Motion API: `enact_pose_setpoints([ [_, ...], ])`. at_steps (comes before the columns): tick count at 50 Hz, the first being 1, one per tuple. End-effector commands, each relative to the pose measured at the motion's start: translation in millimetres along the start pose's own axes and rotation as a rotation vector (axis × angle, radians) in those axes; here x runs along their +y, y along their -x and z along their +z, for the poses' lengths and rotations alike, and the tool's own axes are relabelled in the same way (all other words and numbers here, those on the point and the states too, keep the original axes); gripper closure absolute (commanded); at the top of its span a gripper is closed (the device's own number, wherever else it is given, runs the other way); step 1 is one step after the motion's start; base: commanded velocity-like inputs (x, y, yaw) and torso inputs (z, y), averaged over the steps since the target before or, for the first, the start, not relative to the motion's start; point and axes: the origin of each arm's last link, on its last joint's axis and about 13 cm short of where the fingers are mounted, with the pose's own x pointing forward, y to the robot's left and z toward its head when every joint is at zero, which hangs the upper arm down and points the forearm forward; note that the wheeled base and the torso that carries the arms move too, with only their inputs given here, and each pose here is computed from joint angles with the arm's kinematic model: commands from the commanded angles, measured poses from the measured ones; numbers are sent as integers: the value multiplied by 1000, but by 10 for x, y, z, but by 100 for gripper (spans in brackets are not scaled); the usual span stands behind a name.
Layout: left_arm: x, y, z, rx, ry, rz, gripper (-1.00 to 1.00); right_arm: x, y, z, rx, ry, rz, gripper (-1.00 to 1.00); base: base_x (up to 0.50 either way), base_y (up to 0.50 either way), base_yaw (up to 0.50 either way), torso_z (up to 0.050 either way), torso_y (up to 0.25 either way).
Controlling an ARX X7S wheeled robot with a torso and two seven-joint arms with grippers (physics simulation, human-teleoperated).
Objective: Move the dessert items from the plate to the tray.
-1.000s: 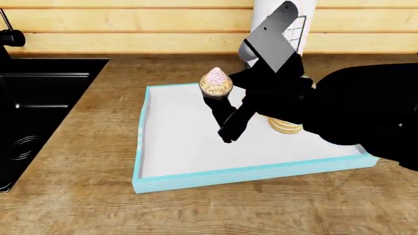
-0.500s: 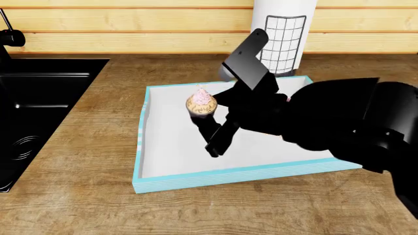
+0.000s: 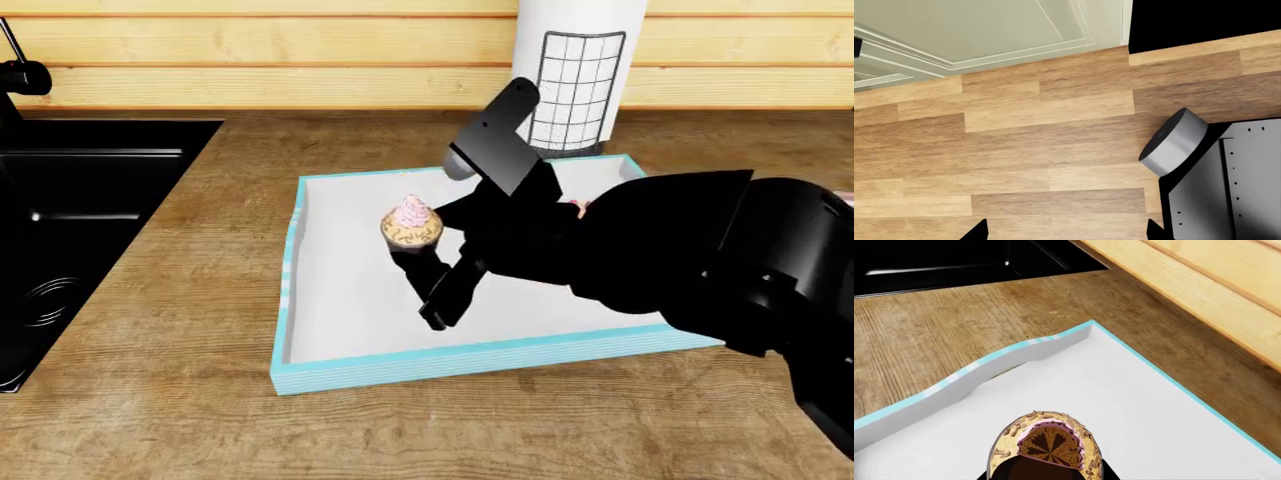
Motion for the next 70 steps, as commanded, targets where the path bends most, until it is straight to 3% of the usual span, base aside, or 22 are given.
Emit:
enact_pose_setpoints([
  [1,0,0,0,0,2,1,-100,-17,-24,-21,5,6,4,100,0,0,0,0,0],
  [8,0,0,0,1,1,1,-100,-10,-15,-35,12,6,8,100,0,0,0,0,0],
  [9,0,0,0,1,2,1,-100,-11,-11,-33,13,7,6,-100,0,0,0,0,0],
  [28,0,0,0,1,-5,-1,-100,-36,56,5,1,3,-26,-100,0,0,0,0,0],
  [49,0,0,0,0,-4,1,-100,-56,290,268,-102,42,-94,-100,0,0,0,0,0],
  [62,0,0,1,-4,-6,3,-100,6,792,452,-195,88,-250,-100,0,0,0,0,0],
  [70,0,0,3,-11,-9,4,-100,63,944,456,-206,95,-296,-100,0,0,0,0,0],
])
